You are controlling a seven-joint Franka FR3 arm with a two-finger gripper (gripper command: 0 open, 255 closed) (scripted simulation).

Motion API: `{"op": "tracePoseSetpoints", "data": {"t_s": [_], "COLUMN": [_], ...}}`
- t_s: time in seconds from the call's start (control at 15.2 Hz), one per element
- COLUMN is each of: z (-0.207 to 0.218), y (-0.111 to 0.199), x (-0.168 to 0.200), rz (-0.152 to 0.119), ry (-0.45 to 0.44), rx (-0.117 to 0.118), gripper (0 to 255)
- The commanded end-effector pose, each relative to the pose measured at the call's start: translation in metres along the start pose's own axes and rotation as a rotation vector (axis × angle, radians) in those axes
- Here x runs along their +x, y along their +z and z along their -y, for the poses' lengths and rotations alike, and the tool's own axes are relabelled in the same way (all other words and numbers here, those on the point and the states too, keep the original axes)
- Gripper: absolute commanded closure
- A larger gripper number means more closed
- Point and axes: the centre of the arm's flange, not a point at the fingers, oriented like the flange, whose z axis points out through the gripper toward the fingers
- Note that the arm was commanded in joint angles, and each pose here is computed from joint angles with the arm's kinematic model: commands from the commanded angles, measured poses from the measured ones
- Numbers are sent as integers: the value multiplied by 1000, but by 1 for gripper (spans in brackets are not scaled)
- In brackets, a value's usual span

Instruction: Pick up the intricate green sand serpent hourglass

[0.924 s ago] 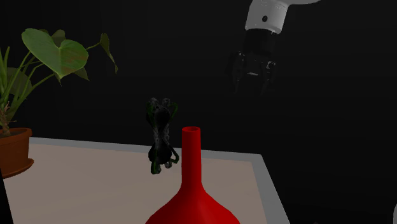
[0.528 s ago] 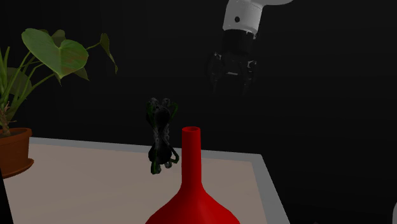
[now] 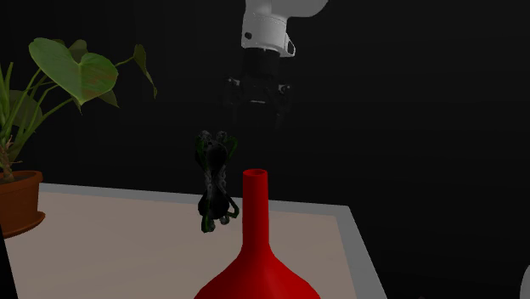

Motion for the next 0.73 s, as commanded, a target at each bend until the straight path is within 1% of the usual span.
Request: {"op": "tracePoseSetpoints", "data": {"t_s": [0.0,0.66], "z": [23,126], "y": [9,43], "x": [14,106], "rz": [6,35], "ry": [56,311], "rx": [-12,-76], "gripper": [0,0]}}
